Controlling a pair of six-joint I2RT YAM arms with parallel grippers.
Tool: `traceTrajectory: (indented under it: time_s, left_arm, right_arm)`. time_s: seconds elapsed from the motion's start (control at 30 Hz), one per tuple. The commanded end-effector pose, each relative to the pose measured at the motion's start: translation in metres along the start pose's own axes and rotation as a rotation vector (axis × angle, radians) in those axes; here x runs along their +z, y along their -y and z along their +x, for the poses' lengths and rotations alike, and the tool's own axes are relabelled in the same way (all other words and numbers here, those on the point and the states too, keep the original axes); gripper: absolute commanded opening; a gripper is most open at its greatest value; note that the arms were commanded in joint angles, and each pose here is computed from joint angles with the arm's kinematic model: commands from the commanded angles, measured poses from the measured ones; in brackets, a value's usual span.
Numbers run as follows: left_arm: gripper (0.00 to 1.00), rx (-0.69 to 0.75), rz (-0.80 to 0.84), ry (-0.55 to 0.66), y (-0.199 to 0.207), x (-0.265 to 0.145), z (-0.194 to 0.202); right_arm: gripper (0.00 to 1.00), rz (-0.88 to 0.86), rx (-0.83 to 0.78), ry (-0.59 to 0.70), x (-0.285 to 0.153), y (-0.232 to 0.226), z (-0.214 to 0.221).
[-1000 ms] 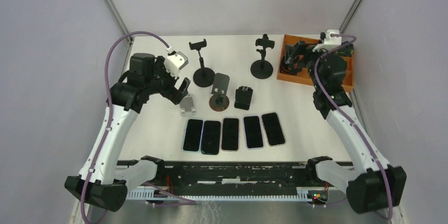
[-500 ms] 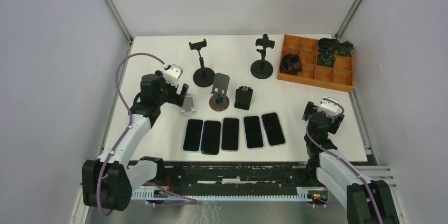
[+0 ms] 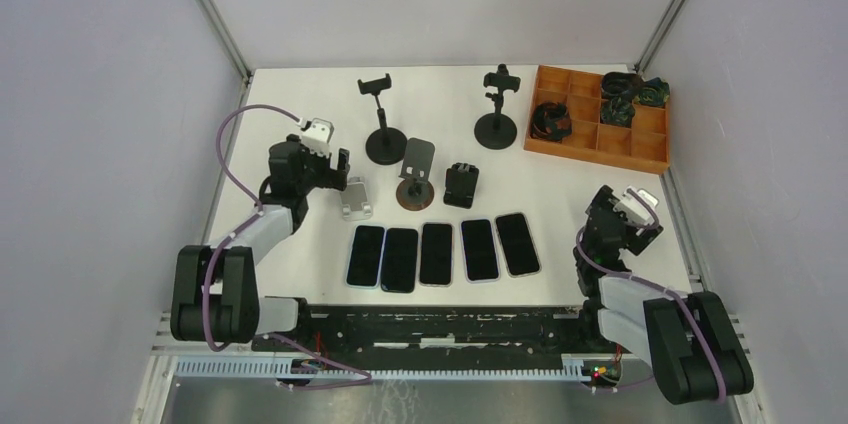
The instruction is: Remove the phone from the phone stand
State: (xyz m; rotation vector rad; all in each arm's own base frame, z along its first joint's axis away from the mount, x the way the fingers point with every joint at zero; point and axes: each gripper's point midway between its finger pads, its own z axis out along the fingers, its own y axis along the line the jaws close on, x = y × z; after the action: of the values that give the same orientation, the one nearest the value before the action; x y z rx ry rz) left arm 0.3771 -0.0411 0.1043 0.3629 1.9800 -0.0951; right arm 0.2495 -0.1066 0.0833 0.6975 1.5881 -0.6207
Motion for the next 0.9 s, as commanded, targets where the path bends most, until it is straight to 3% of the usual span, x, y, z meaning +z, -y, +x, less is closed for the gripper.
traceTrajectory:
  time_s: [0.0,0.17,0.4,0.53,0.7,0.87]
  left_arm:
    - [1.0,-0.029,-0.031,0.054,-0.005,0.011,0.0]
    - [1.0,-0.073,-0.053,0.074,-0.008,0.019,0.005]
    - [1.0,-0.084,-0.098,0.209,-0.012,0.013,0.002]
    - [1.0,-0.14,-0.124,0.211,-0.021,0.018,0.009]
    - [1.0,-0.173,-0.179,0.264,-0.034,0.007,0.016]
    - [1.0,-0.14,-0.179,0.406,-0.024,-0.017,0.017]
  right_arm:
    - [0.98,-0.005,-0.023,0.035,-0.006,0.015,0.01]
    - [0.97,-0.064,-0.057,0.06,-0.004,0.004,0.003]
    - [0.93,-0.153,-0.119,0.068,-0.001,-0.016,0.001]
    - [0.91,-0.14,-0.145,0.042,0.005,-0.022,0.003]
    - [0.98,-0.2,-0.16,0.054,0.002,-0.03,0.002]
    - [0.98,-0.469,-0.262,0.161,-0.02,-0.065,-0.006]
